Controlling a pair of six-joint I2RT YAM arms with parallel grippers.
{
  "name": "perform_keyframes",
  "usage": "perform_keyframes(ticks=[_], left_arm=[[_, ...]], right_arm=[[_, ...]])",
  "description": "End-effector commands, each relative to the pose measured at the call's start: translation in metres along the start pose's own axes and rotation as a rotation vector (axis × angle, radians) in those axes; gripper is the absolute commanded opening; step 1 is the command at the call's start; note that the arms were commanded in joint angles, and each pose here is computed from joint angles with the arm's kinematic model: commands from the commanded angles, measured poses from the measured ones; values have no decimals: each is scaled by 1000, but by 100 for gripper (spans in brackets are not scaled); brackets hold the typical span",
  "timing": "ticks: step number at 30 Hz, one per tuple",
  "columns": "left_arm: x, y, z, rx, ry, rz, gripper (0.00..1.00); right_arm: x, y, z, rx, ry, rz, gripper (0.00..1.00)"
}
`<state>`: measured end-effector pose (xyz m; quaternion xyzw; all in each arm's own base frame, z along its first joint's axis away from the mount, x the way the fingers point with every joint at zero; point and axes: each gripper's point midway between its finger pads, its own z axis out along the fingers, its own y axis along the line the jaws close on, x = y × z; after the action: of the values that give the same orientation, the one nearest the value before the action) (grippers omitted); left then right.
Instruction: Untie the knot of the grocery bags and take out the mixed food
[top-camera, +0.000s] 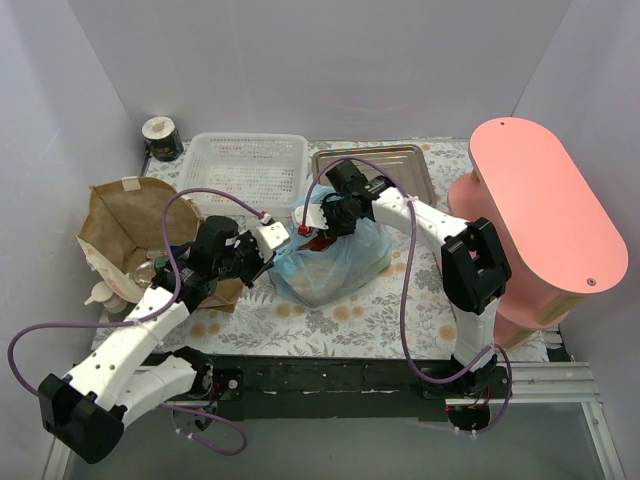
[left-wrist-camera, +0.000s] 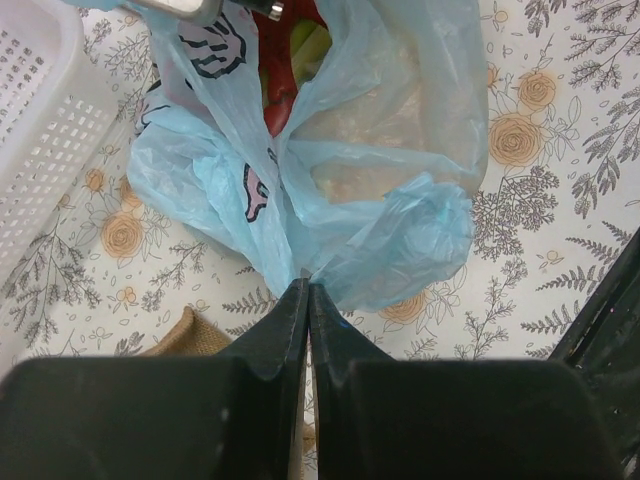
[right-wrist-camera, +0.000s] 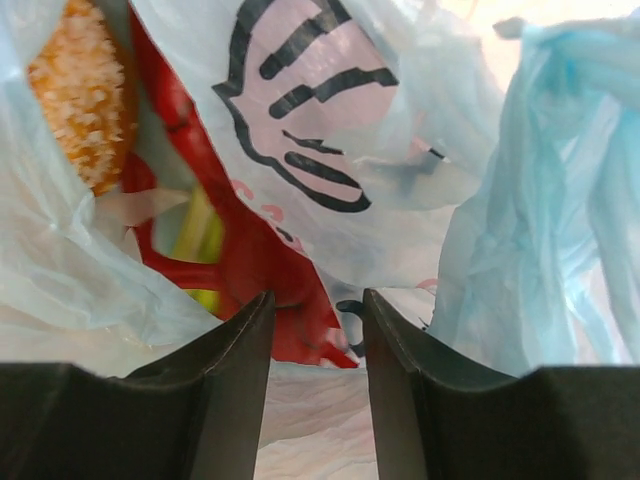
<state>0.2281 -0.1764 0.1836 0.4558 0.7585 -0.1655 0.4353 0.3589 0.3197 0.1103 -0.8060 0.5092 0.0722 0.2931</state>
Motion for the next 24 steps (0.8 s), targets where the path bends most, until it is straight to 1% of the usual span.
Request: perform_keyframes(ticks=[1,4,5,6,8,9,13,18,22,24], left_arm=[[-1,5,-2,-30,-23,-8,0],[-1,5,-1,-29,-30,-12,0],[-1,5,0,-29,-34,-11,0],[-1,4,0,-28,-35,-13,0],[0,5,2,-30,-32,-15,0],[-1,4,2,-25,-37,-13,0],[-4,3,5,-6,-39,-17,0],[-11,5,7,4,-44,-26,0],[-16,5,6,5,-49,-29,0],[-21,6,2,3,-56,-32,0]], right_arm=[[-2,22,-2,-82,-11,9,49],[0,40,-5,-97,2,73,50],[-7,42,-12,-82,-3,79,50],[-3,57,-8,-96,8,141,53],[-13,72,-18,-91,-5,183,54],[-12,92,-16,-125,1,226,54],[-28,124,-38,-117,-26,212,55],[-53,112,-73,-29,-89,227,56],[-77,101,-102,11,-182,230,56],[-94,92,-117,36,-239,272,56]])
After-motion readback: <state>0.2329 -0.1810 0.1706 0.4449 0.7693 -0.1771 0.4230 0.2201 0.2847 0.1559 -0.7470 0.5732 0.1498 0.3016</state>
